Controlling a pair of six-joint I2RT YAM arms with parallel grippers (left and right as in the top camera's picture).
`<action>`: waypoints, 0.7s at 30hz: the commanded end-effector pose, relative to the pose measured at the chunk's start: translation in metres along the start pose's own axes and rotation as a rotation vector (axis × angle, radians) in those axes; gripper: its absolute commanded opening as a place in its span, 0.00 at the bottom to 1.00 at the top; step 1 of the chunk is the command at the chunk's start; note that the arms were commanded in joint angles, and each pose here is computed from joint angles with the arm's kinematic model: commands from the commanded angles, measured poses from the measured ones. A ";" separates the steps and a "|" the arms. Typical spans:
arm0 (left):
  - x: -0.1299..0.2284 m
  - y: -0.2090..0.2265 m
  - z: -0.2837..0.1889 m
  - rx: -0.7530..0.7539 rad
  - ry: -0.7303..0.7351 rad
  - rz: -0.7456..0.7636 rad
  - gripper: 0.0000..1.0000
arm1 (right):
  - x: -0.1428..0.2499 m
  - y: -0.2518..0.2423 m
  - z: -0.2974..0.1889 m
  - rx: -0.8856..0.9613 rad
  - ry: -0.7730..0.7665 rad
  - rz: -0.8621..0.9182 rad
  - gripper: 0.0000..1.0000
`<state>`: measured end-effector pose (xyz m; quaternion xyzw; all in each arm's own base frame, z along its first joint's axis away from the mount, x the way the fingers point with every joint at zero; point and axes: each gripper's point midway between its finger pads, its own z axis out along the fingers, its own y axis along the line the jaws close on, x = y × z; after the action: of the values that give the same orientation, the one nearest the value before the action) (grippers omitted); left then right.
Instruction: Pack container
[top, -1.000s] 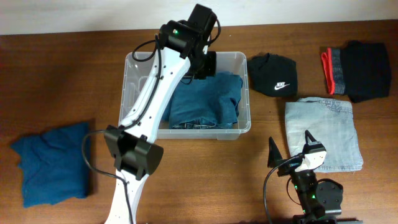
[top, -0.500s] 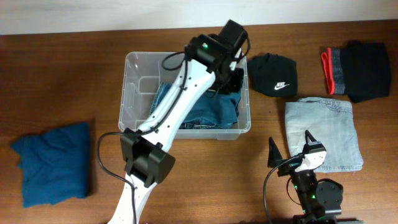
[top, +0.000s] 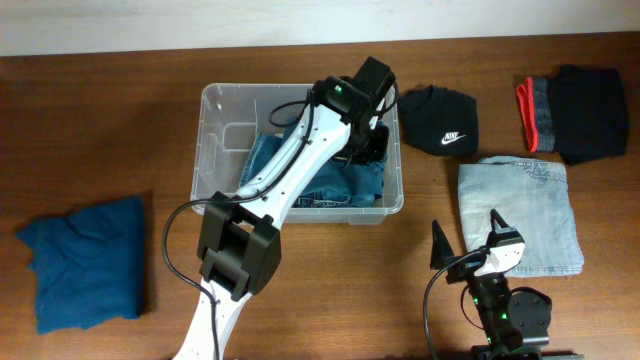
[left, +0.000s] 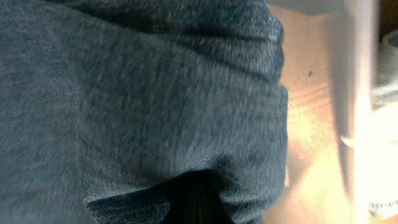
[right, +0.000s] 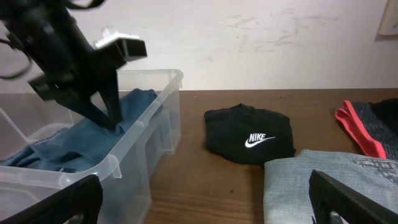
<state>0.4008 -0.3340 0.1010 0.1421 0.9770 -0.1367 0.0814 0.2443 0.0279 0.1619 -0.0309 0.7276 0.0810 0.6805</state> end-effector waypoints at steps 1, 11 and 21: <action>0.004 0.011 0.025 -0.012 0.015 -0.036 0.01 | 0.003 -0.003 0.000 0.016 0.002 -0.006 0.98; 0.001 0.036 0.056 -0.062 -0.012 -0.080 0.01 | 0.002 -0.003 0.000 0.016 0.002 -0.006 0.98; -0.013 0.058 0.053 -0.111 -0.058 -0.106 0.08 | 0.003 -0.003 0.000 0.016 0.002 -0.006 0.98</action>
<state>0.4240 -0.3293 0.0666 0.1108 0.9776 -0.1363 0.1158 0.2443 0.0279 0.1619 -0.0309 0.7276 0.0810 0.6805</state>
